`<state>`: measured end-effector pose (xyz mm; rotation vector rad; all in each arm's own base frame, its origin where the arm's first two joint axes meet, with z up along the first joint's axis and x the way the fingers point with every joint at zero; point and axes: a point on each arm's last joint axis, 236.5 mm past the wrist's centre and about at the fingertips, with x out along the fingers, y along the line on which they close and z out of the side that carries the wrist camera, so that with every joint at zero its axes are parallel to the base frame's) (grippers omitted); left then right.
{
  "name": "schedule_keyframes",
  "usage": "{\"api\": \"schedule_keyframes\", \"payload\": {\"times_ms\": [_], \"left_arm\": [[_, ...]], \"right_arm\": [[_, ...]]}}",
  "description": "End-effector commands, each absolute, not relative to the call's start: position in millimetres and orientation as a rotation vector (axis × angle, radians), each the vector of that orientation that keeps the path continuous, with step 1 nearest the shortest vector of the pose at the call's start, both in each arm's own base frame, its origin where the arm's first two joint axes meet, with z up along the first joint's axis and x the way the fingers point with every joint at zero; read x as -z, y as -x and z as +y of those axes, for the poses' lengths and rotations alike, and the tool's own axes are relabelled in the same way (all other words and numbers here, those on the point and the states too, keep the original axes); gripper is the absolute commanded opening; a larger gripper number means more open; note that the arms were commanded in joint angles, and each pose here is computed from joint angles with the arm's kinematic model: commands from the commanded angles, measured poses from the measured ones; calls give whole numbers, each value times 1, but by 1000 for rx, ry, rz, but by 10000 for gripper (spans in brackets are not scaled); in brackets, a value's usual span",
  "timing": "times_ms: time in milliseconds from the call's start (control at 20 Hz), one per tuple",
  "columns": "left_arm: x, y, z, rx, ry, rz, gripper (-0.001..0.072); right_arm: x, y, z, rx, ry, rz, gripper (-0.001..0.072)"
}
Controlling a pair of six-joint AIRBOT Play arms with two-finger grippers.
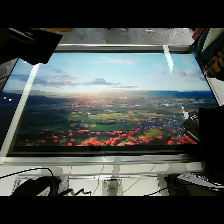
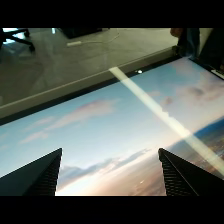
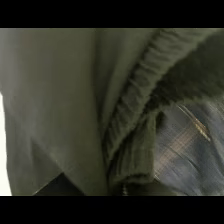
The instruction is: Fold the clothes and pants, and hang the long-sleeved shirts on hangers.
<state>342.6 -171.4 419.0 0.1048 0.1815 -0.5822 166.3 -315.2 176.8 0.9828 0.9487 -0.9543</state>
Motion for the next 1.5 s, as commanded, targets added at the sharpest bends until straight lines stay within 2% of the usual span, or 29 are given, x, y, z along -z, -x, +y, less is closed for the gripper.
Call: {"api": "schedule_keyframes", "payload": {"times_ms": [0,50,100,400,450,550,600,750,900,1050,1200,1350,1450], "left_arm": [[-419,-342,-171,582,-104,180,679],[-419,-342,-171,583,-104,180,680],[-419,-342,-171,583,-104,180,680],[-419,-342,-171,582,-104,180,680],[-419,-342,-171,582,-104,180,680],[-419,-342,-171,582,-104,180,680],[-419,-342,-171,583,-104,180,680],[-419,-342,-171,582,-104,180,679],[-419,-342,-171,582,-104,181,680],[-419,-342,-171,583,-104,181,679],[-419,-342,-171,583,-104,181,680],[-419,-342,-171,583,-104,181,680],[-419,-342,-171,582,-104,181,679]], "right_arm": [[-170,-128,-303,1081,-1022,1060,326],[-170,-128,-303,1093,-1039,1050,639],[-170,-129,-303,1092,-1042,1045,705],[-174,-150,-300,1012,-1071,995,698],[-175,-157,-299,977,-1070,981,638],[-180,-176,-295,897,-1078,941,182],[-185,-191,-290,809,-1059,919,26],[-201,-248,-252,551,-1009,900,26],[-203,-301,-184,338,-858,1005,25],[-194,-349,-119,207,-533,1082,24],[-203,-397,-56,75,-177,1007,24],[-215,-421,-14,44,68,920,24],[-224,-431,5,27,155,862,24]]}}
